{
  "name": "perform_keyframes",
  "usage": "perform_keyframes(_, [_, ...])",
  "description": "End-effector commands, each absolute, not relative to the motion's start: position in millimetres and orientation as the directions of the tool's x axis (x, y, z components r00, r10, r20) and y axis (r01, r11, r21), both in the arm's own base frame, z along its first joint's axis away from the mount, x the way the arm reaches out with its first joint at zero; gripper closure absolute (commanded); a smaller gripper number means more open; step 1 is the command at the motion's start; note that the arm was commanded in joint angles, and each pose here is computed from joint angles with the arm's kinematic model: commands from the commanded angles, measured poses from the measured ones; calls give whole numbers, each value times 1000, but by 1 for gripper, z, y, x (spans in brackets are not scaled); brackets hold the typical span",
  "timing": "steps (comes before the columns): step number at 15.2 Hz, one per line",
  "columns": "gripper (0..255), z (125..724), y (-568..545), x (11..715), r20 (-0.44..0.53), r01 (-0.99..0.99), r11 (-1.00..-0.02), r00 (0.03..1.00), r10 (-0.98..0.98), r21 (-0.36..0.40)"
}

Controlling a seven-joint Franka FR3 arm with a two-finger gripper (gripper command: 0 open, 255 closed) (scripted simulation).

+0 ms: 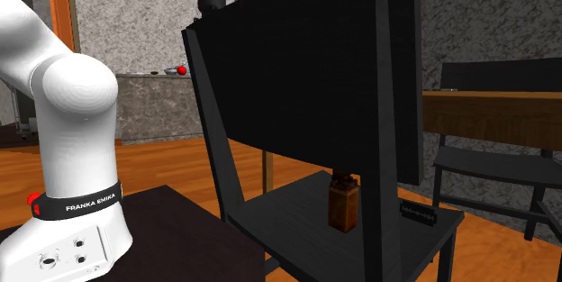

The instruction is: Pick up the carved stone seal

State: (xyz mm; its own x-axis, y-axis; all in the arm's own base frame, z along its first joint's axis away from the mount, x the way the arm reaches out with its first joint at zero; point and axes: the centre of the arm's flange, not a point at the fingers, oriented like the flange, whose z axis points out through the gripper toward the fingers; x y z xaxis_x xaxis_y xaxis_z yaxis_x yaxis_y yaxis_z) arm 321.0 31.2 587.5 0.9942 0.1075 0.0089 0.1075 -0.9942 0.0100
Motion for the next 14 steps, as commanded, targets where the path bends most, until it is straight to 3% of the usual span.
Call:
perform_keyframes(1, [0,587,31,321,9,107,-994,994,108,10])
perform_keyframes(14, [0,496,-112,348,2,73,-997,997,73,10])
